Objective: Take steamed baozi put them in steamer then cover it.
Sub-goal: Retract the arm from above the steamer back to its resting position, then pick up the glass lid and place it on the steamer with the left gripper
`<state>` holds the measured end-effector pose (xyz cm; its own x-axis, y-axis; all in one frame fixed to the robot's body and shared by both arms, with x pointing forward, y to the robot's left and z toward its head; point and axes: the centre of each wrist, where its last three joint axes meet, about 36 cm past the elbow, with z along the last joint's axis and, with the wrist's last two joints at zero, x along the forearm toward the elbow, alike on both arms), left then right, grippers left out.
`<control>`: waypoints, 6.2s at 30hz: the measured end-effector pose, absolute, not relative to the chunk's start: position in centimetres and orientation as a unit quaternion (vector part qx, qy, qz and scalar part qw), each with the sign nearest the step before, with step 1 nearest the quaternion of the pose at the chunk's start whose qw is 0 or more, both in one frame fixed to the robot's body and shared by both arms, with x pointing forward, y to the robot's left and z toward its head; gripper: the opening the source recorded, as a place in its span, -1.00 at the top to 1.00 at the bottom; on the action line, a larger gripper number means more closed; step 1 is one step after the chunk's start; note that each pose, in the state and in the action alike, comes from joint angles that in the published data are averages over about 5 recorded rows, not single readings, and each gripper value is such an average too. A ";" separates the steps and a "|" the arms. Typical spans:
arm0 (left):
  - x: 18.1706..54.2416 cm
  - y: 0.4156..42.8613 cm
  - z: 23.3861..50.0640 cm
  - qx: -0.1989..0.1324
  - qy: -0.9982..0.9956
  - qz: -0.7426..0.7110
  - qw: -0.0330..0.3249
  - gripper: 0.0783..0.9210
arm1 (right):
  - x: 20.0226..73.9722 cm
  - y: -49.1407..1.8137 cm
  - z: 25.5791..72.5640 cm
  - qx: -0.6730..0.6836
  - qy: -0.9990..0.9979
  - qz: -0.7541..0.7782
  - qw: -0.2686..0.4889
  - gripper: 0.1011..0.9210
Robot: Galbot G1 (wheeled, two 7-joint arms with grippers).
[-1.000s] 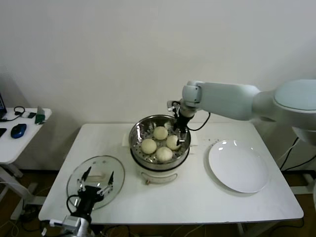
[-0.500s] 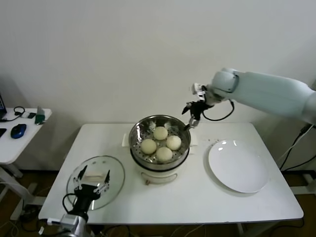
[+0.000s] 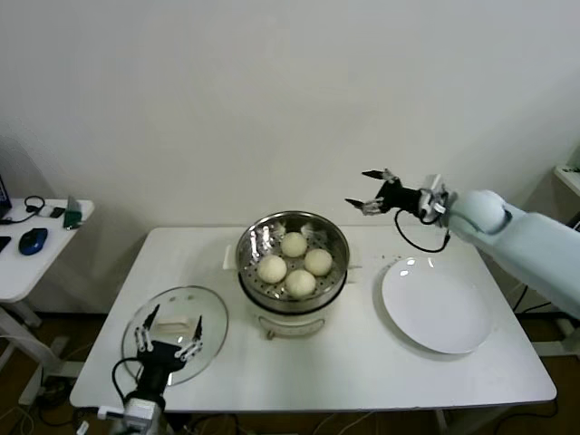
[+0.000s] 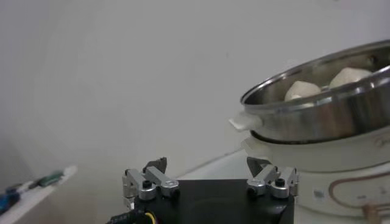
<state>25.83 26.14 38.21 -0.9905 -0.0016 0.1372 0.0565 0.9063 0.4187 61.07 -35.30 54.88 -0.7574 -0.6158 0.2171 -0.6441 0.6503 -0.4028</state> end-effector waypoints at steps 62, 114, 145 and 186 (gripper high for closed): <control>34.9 30.2 26.1 0.010 -0.660 -0.742 0.115 -0.77 | 35.1 -43.8 37.2 0.033 -0.996 0.047 0.067 -0.76; 34.8 30.5 38.9 0.137 -0.646 -0.746 0.085 0.82 | 38.5 -44.4 35.9 0.028 -0.994 0.082 0.067 -0.76; 42.1 12.5 48.0 0.054 -0.688 -0.724 0.007 0.82 | 40.4 -44.5 34.9 0.017 -0.993 0.096 0.066 -0.76; 47.1 1.9 43.7 -0.014 -0.705 -0.708 0.025 0.82 | 38.8 -46.3 34.1 -0.003 -0.992 0.102 0.070 -0.76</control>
